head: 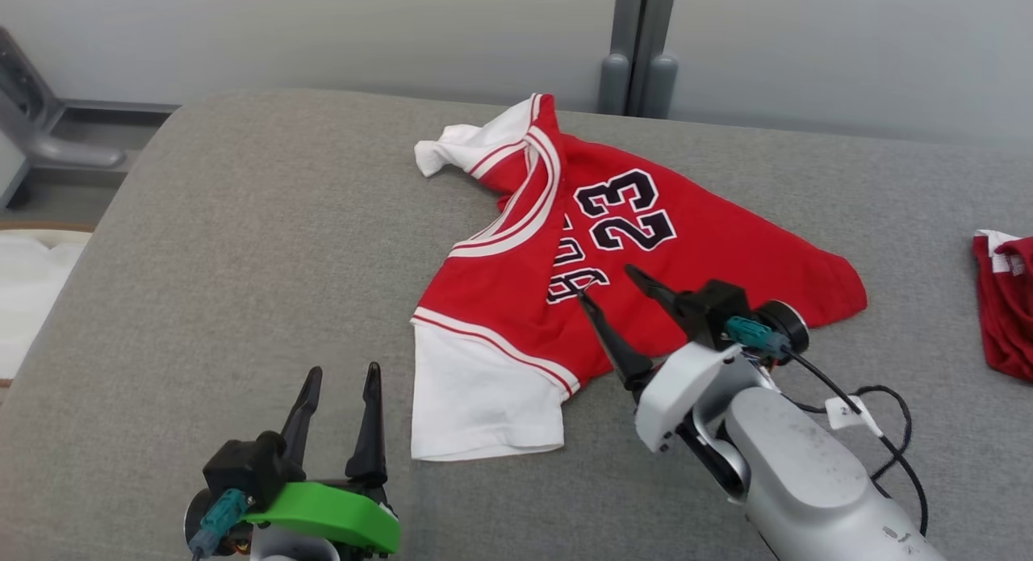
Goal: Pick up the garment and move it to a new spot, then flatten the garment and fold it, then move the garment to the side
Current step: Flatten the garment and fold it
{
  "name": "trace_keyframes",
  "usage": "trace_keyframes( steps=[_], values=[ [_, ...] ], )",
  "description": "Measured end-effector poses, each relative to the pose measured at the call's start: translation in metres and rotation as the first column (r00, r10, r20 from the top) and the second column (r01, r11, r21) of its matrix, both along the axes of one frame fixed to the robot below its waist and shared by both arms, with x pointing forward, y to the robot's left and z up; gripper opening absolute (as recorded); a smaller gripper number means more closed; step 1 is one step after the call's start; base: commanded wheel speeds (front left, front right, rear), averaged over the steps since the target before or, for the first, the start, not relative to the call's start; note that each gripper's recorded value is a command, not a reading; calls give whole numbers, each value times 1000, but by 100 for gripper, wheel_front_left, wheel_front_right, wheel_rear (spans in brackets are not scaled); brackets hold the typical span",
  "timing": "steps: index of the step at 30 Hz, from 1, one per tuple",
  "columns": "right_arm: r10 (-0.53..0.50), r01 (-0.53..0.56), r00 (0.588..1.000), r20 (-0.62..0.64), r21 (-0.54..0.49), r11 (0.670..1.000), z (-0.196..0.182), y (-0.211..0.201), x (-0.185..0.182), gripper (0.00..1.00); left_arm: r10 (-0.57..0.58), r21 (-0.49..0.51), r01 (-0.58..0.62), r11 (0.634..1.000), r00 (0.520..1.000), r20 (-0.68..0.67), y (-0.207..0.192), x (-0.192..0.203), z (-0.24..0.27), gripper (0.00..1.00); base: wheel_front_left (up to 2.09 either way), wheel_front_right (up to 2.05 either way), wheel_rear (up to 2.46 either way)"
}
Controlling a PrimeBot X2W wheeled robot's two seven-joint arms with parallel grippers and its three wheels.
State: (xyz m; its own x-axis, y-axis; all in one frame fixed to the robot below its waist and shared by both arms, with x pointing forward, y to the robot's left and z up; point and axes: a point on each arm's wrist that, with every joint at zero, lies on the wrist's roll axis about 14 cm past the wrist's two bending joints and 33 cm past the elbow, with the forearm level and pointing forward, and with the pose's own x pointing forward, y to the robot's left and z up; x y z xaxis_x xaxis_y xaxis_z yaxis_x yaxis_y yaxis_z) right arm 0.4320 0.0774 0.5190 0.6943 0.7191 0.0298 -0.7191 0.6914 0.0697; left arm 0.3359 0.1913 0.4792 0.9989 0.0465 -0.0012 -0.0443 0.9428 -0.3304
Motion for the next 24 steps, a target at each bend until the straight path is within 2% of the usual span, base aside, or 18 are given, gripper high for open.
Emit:
trace_keyframes(
  steps=[5,12,17,24],
  values=[
    [-182,182,983,8,11,983,-3,-59,8,100,-73,-13,73,997,997,-2,-23,6,-2,100,0,0,0],
    [-390,390,921,10,14,921,-11,-134,0,100,-125,-25,125,992,992,2,-41,5,-1,100,0,0,0],
    [-495,495,869,7,20,869,-15,-176,-15,100,-129,-38,128,991,992,-12,-44,-3,-7,100,0,0,0],
    [-571,571,821,-11,41,820,-19,-208,-33,100,-127,-47,125,991,992,-27,-45,-13,-12,100,0,0,0]
  ],
)
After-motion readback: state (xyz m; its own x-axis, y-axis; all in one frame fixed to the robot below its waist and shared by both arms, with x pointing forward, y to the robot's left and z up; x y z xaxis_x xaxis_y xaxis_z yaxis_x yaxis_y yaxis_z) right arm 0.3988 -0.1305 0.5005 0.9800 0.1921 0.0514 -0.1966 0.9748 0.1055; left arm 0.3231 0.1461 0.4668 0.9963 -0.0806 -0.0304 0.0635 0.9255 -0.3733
